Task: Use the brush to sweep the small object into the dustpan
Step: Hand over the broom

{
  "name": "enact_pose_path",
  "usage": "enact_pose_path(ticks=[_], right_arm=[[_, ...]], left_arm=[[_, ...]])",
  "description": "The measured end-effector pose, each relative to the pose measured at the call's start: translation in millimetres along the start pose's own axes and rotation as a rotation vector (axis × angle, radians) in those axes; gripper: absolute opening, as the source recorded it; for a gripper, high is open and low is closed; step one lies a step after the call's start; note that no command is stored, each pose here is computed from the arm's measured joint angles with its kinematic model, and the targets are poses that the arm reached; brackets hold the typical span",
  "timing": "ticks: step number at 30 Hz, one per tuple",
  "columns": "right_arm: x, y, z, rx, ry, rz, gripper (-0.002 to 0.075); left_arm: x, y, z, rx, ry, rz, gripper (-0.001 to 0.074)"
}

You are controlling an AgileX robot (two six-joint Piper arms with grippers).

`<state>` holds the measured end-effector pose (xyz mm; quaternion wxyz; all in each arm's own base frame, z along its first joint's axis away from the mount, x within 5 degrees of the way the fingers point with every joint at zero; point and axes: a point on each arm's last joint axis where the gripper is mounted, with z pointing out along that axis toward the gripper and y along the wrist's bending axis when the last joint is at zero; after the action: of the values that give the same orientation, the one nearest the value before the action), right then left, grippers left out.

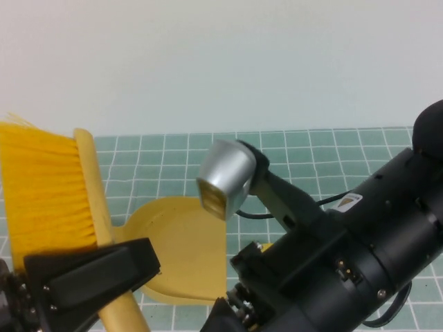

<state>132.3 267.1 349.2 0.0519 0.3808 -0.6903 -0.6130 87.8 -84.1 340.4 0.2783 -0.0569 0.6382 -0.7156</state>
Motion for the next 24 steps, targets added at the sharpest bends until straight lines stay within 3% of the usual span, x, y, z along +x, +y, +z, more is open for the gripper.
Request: enact_pose_path(ticks=[9,13,18,24], right_arm=[[-13.5,16.2,-8.6,0.007,-0.043,-0.09,0.0462],[-19.4,37.1,-19.8,0.15,-0.015,-0.169,0.0465],[-15.7,31.0,-30.3,0.386,0.05,-0.138,0.0465],[-9.8,19.8,-28.4,0.399,0.071,-0.082,0.0465]], left_arm=[[0.2,-0.1,0.2,-0.009,0.006,-0.014,0.0],[1.0,-0.7,0.2,-0.003,0.014,-0.023,0.0],[0.4,-0.4,0.2,-0.006,0.007,-0.023,0.0],[-0.1,-1.3,0.2,0.004,0.001,-0.031,0.0]])
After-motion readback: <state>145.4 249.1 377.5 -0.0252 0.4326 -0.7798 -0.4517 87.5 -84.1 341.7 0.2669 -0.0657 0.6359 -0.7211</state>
